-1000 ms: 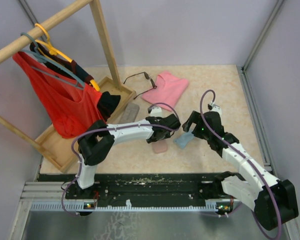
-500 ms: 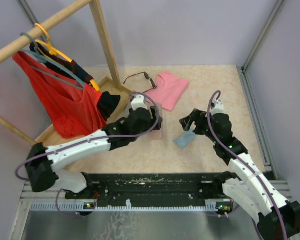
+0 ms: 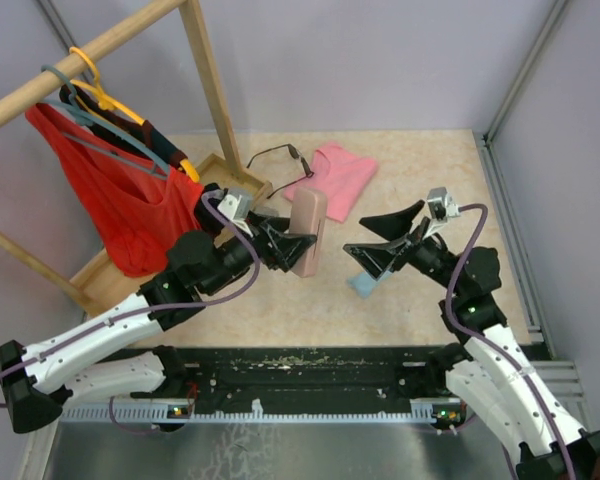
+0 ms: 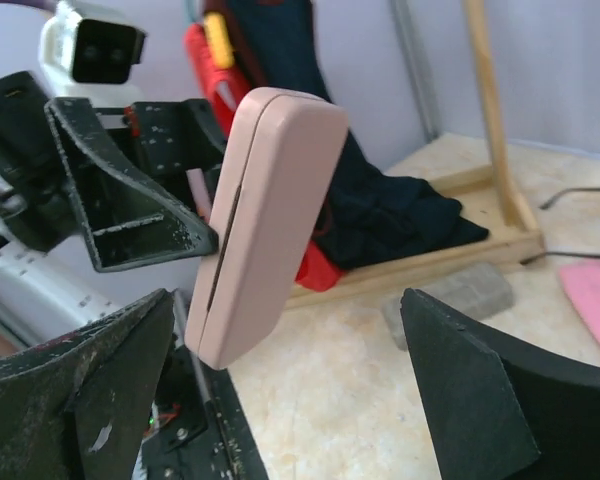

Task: Organize the sunglasses
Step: Pick up the sunglasses case from the center of the board, then open the sunglasses case, then place the sunglasses case at the center of the board.

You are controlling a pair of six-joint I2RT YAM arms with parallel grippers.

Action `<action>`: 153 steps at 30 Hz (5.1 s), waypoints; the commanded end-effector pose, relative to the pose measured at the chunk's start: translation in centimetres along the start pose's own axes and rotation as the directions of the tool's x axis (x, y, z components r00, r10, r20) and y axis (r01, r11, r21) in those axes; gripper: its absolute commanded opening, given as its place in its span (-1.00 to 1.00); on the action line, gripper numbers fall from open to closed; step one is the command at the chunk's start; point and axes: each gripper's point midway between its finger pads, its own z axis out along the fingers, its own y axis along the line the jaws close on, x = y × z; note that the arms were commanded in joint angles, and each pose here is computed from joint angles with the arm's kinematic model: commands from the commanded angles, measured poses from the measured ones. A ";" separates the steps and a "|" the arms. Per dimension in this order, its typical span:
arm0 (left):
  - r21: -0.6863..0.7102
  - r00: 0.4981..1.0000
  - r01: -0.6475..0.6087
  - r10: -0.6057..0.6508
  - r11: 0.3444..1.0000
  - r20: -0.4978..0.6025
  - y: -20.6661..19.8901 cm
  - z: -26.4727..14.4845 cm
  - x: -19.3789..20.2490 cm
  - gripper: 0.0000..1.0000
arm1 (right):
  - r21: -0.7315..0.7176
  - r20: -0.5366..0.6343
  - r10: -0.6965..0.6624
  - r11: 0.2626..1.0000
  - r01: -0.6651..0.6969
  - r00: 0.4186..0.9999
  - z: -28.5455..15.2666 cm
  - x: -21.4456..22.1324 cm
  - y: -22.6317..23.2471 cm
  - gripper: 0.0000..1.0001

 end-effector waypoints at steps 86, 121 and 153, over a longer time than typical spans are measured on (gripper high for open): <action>0.285 0.928 -0.353 0.295 0.891 0.226 -6.7 -1.9 -7.0 -1.00 | 0.041 -0.012 -0.086 0.995 0.086 0.996 6.4 -0.3 2.1 -1.00; 0.020 0.955 -0.239 0.231 0.971 0.184 -1.8 -6.6 -9.2 0.99 | -0.197 0.104 -0.208 0.954 0.225 0.973 2.6 -2.6 7.7 -1.00; -0.492 0.968 -0.201 0.249 0.847 0.033 9.9 -11.4 -4.7 0.99 | -0.226 -0.474 -0.860 -0.087 0.970 -0.188 6.5 12.4 -10.7 -1.00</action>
